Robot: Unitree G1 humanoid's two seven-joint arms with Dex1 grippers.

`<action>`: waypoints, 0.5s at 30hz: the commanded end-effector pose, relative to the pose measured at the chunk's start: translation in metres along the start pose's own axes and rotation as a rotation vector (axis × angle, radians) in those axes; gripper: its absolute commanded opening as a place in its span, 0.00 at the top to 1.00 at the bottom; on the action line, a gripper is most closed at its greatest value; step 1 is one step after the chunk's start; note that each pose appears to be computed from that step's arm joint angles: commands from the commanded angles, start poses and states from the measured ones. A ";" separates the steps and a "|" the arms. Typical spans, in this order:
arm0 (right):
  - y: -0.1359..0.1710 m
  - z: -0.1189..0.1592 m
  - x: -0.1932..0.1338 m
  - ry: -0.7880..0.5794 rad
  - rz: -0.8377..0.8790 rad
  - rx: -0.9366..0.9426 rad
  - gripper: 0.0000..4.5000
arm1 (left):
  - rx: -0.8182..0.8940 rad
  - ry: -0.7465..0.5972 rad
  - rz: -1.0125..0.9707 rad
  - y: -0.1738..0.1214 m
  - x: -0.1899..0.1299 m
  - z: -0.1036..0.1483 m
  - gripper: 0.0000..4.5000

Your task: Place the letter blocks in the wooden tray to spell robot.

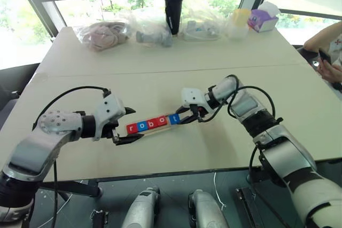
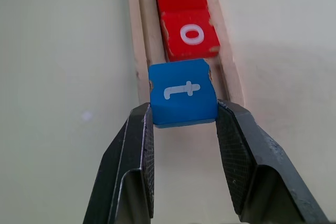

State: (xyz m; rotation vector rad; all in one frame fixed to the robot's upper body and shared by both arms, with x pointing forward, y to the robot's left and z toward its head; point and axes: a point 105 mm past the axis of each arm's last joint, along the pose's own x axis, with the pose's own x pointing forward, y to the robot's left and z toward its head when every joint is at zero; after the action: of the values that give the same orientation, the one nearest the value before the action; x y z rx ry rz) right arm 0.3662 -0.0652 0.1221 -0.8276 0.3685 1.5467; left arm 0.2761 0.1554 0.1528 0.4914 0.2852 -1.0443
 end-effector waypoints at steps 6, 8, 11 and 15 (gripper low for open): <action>-0.014 0.007 0.003 -0.005 -0.018 -0.019 0.75 | 0.023 -0.021 0.068 0.007 -0.005 0.005 0.00; -0.015 0.007 0.004 -0.008 -0.022 -0.012 0.75 | 0.022 -0.020 0.075 0.009 -0.007 0.005 0.00; -0.016 0.006 0.005 -0.007 -0.023 -0.010 0.75 | 0.023 -0.019 0.075 0.009 -0.007 0.006 0.00; -0.017 0.008 0.010 -0.004 -0.016 -0.015 0.75 | 0.025 -0.028 0.075 0.008 -0.004 0.009 0.00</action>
State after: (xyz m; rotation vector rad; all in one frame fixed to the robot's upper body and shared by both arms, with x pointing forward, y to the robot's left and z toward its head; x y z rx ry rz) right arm 0.3782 -0.0558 0.1170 -0.8135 0.3764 1.5341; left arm 0.2794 0.1580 0.1533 0.4875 0.2726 -0.9992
